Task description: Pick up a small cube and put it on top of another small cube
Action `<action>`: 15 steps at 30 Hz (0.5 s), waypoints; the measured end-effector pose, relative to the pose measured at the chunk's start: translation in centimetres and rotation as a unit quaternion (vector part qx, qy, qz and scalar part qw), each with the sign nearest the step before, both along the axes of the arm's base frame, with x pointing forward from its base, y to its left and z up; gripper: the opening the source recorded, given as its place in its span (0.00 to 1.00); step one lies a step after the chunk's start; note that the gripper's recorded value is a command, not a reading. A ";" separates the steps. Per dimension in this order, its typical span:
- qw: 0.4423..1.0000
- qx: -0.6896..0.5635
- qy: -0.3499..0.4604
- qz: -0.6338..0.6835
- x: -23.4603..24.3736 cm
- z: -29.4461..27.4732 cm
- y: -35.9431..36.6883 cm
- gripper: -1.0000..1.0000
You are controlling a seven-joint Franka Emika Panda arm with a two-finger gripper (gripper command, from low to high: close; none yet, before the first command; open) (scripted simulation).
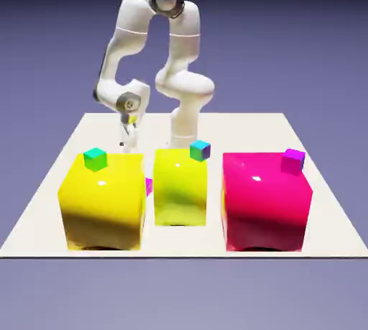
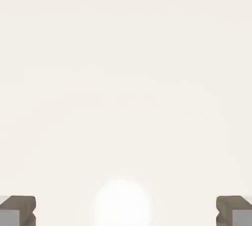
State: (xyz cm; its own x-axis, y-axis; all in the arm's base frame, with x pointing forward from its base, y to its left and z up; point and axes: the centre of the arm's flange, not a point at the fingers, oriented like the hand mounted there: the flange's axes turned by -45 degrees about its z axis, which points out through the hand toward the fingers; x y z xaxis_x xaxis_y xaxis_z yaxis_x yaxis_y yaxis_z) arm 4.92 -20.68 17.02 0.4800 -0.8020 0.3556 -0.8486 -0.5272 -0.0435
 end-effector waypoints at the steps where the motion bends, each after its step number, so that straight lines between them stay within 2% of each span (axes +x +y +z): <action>1: 0.999 -0.005 -0.001 0.033 1.6 0.1 0.6 0.50; 8: 0.959 -0.039 -0.013 0.279 11.2 1.1 7.8 0.50; 15: 0.956 -0.043 -0.013 0.291 12.9 -2.1 7.7 0.50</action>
State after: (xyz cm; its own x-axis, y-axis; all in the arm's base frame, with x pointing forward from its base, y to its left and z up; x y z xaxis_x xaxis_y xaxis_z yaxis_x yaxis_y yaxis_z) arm 17.79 -12.96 14.91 0.8262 -0.3689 0.4257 -0.4092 -0.9124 0.0035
